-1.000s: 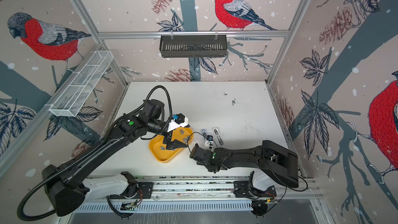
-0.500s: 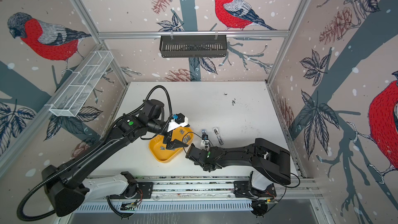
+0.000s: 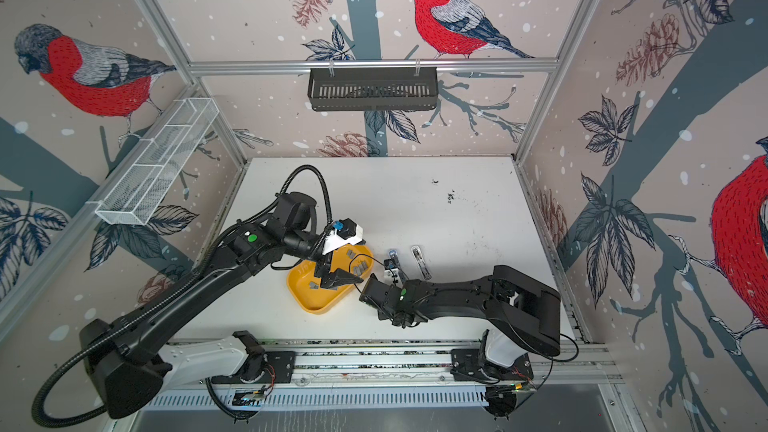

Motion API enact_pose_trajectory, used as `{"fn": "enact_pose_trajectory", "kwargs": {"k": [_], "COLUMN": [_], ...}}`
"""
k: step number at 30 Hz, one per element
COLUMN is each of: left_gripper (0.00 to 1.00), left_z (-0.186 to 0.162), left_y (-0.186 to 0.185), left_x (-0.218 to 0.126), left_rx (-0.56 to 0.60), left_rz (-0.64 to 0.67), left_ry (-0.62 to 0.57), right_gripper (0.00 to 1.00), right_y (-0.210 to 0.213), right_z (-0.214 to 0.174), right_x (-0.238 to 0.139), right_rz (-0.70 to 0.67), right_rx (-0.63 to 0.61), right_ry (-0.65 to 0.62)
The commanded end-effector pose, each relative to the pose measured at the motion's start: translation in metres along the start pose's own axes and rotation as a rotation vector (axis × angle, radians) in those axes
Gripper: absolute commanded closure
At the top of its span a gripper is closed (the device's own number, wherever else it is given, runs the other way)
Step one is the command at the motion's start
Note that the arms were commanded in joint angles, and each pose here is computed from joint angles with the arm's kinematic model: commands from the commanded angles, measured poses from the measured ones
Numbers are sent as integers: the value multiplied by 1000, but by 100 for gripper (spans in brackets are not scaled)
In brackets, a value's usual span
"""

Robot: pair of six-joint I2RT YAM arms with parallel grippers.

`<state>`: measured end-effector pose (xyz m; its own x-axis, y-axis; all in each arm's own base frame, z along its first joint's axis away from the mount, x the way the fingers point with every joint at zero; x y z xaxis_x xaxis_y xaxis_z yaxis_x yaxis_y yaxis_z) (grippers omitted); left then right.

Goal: Load the staples into the stapler

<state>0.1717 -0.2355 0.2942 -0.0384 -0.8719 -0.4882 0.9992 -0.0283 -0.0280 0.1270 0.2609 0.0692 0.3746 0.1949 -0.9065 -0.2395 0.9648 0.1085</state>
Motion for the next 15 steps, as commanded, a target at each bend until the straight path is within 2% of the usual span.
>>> {"fn": "enact_pose_trajectory", "kwargs": {"k": [1, 15], "left_gripper": [2, 2], "left_z": [4, 4], "left_y": [1, 1], "left_x": [0, -1], "left_rx": [19, 21], "left_rz": [-3, -2], "left_ry": [-21, -23], "right_gripper": [76, 78], "right_y": [-1, -4], "right_z": [-6, -9], "right_x": [1, -2], "right_rz": [-18, -35], "right_rx": [-42, -37], "right_ry": [59, 73]}}
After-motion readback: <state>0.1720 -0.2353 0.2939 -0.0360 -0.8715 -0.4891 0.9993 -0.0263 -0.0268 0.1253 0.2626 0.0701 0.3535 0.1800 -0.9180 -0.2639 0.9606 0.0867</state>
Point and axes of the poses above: each gripper's point midway between its finger pads, its own x axis out along the fingers, its own y axis along the line the jaws close on, z = x × y, the point moved 6 cm from there along -x, back along the fingers, and after that the axes turned 1 degree about x, right-handed, at the moved point
